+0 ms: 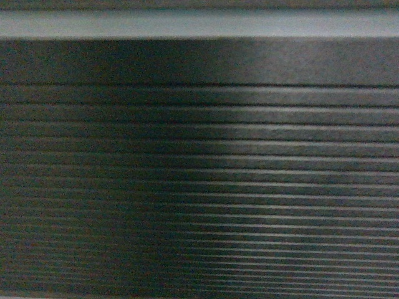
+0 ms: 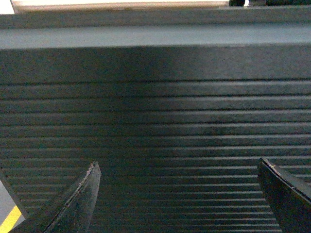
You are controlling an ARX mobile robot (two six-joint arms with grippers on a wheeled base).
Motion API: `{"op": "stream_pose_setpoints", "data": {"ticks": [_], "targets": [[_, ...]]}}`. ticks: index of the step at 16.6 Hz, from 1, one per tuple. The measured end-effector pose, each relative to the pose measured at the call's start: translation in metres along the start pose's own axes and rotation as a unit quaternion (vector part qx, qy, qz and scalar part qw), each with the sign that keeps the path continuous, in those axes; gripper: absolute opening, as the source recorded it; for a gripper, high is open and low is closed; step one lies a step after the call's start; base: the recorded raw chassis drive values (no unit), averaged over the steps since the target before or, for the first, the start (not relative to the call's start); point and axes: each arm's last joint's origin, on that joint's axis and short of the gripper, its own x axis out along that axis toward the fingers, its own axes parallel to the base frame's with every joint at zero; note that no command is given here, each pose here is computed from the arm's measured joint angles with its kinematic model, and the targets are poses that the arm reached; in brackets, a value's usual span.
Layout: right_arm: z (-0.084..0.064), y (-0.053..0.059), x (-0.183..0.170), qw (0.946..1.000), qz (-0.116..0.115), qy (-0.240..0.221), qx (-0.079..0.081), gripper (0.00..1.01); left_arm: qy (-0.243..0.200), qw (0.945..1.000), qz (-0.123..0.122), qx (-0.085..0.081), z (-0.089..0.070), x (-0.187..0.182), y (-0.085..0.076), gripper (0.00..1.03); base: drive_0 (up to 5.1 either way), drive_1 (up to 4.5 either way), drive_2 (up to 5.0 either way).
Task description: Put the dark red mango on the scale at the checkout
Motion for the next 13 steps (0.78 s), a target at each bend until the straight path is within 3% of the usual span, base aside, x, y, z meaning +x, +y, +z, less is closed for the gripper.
{"op": "stream_pose_setpoints", "data": {"ticks": [13], "targets": [[-0.0001, 0.0, 0.0, 1.0, 0.0, 0.001, 0.0, 0.98, 0.001, 1.0, 0.0, 0.0, -0.0003, 0.0, 0.0, 0.98, 0.0, 0.0, 0.0]]}}
